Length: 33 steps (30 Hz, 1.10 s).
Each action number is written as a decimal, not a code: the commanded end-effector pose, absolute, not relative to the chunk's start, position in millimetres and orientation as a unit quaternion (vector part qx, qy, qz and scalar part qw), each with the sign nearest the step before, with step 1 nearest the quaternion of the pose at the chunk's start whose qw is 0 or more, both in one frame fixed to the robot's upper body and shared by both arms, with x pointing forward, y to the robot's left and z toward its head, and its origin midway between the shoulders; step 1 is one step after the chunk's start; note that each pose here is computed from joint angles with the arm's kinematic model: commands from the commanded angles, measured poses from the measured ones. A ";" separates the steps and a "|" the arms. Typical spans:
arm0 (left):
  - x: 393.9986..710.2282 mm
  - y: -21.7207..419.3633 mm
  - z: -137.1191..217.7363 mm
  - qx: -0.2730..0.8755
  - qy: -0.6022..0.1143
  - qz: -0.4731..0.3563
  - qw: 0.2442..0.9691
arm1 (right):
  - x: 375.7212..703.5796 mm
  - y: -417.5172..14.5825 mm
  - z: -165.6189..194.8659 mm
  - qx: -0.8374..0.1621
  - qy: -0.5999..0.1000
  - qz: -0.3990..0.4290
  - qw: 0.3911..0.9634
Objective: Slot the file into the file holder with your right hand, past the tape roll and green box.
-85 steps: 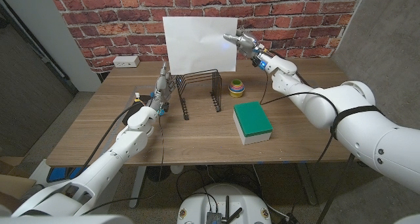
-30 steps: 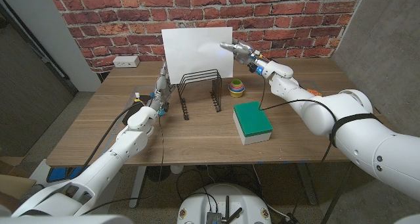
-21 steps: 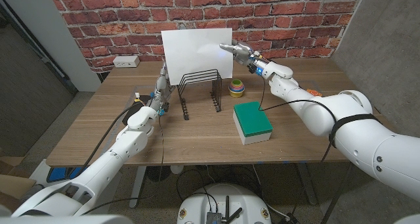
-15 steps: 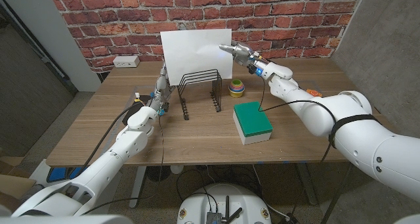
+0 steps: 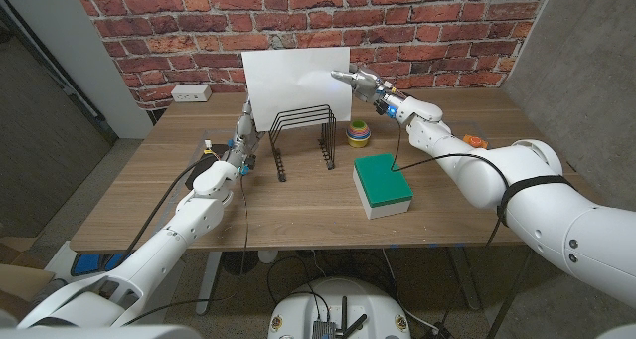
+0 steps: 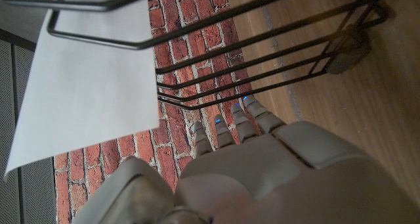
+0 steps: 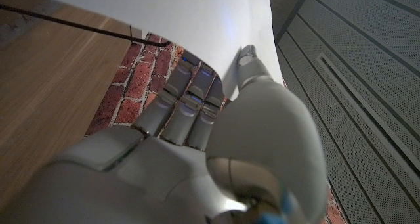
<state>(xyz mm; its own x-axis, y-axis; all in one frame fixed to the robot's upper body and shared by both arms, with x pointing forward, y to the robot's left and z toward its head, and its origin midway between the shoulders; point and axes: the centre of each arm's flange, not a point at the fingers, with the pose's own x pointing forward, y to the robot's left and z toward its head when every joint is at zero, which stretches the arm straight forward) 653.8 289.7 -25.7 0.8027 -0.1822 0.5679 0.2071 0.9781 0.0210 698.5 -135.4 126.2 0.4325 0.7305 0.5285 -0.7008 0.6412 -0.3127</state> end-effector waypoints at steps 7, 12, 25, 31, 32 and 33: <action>654.0 289.6 -26.0 -0.021 -0.297 -0.102 0.949 | 702.4 -137.1 115.1 -0.025 -0.308 0.421 0.852; 654.0 289.6 -26.0 -0.021 -0.297 -0.102 0.949 | 702.6 -136.2 112.4 -0.024 -0.306 0.424 0.852; 653.8 289.7 -26.0 -0.021 -0.297 -0.103 0.949 | 702.4 -135.8 107.8 -0.028 -0.303 0.428 0.851; 654.0 289.6 -26.0 -0.021 -0.297 -0.103 0.949 | 702.7 -137.7 103.7 -0.027 -0.302 0.428 0.851; 654.0 289.6 -26.0 -0.021 -0.297 -0.103 0.949 | 702.8 -137.9 103.0 -0.026 -0.302 0.428 0.851; 654.0 289.7 -26.0 -0.021 -0.297 -0.103 0.949 | 703.0 -138.2 102.5 -0.025 -0.301 0.428 0.852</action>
<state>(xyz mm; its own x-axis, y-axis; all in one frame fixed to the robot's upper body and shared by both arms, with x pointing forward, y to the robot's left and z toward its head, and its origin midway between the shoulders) 654.0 289.5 -25.8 0.8028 -0.1824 0.5676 0.2073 0.9780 0.0211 702.5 -136.2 108.4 0.4515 0.7436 0.4931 -0.7103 0.6340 -0.3057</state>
